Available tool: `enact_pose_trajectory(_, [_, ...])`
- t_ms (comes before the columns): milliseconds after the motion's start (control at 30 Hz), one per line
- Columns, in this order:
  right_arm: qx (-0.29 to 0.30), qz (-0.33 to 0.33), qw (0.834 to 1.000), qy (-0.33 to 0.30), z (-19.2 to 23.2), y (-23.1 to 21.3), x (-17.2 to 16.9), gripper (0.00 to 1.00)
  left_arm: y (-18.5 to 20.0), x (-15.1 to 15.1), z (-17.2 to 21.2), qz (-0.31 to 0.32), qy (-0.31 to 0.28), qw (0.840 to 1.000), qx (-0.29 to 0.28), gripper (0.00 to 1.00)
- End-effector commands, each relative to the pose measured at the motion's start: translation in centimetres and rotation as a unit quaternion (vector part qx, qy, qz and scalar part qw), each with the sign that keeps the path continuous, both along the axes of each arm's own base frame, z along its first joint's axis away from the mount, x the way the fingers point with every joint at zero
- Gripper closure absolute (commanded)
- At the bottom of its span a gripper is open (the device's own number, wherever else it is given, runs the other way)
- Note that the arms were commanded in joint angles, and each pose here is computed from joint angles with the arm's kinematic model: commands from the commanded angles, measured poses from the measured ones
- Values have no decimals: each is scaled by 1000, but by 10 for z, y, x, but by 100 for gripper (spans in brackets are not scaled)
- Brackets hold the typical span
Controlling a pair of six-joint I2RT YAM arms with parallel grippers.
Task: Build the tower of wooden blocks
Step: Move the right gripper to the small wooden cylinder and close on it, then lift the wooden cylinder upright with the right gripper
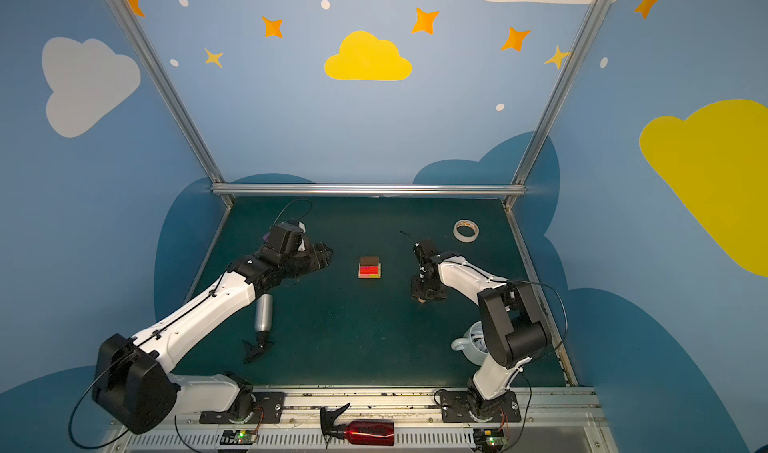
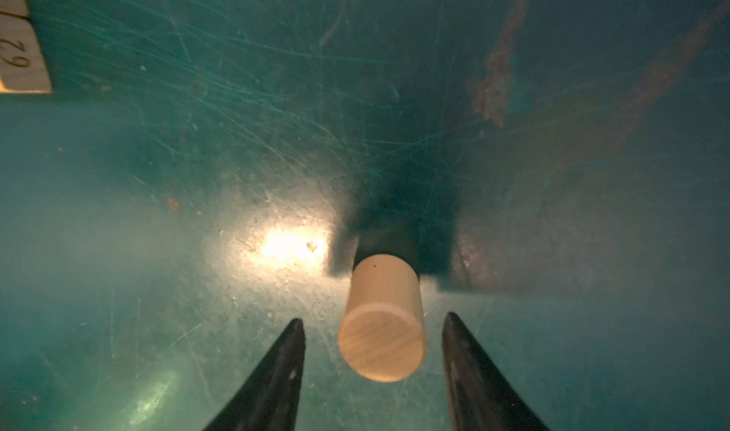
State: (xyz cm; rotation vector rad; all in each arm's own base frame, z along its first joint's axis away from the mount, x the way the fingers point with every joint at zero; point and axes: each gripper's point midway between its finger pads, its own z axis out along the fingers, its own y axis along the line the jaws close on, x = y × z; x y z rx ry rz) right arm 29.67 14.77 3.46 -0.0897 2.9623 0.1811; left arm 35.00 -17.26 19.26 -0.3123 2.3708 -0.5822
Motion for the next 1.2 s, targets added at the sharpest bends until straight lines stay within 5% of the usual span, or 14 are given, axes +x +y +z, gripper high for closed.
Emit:
enact_pose_trajectory(0, [5, -1, 1000, 3, -2, 2, 5, 47, 1, 0, 7, 0, -10, 1000, -7, 19])
enact_pose_trajectory(633, [11, -3, 1000, 10, -6, 4, 6, 67, 1, 0, 5, -1, -8, 1000, -7, 19])
enact_pose_trajectory(1167, [2, 0, 1000, 12, -4, 2, 8, 63, 0, 1, 6, -3, -10, 1000, -8, 19])
